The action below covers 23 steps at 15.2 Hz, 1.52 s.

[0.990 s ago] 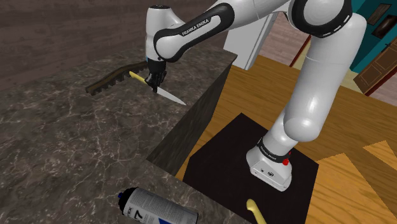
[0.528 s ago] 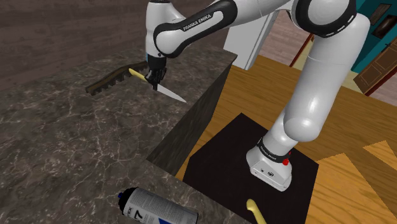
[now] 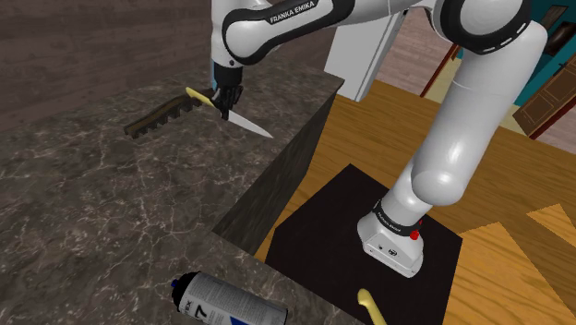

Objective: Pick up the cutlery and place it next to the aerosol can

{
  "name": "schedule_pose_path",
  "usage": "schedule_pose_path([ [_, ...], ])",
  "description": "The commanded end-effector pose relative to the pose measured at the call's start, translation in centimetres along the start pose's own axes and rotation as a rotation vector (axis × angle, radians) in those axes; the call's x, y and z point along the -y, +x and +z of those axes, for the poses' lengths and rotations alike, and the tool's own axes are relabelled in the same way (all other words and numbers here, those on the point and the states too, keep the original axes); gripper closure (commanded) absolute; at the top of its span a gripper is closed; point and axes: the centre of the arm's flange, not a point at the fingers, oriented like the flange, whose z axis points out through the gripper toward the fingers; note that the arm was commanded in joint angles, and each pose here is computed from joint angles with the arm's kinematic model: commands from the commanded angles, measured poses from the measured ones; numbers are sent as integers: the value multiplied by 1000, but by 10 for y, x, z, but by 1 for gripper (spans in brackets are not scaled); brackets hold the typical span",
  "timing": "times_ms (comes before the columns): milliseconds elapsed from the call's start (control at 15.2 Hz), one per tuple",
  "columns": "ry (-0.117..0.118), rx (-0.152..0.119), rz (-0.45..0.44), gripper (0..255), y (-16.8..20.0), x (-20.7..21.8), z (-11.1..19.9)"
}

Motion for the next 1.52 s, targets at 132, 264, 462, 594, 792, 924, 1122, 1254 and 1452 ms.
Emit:
schedule_pose_path([
  [132,0,0,0,255,0,0,-21],
  [264,0,0,0,255,0,0,-32],
  [462,0,0,0,255,1,0,-48],
  [594,0,0,0,255,1,0,-58],
  [792,0,0,0,255,1,0,-74],
  [924,0,0,0,255,-9,8,-78],
  [1122,0,0,0,255,-39,33,-79],
  [1254,0,0,0,255,-60,50,-79],
  [1452,0,0,0,255,-91,75,-80],
])
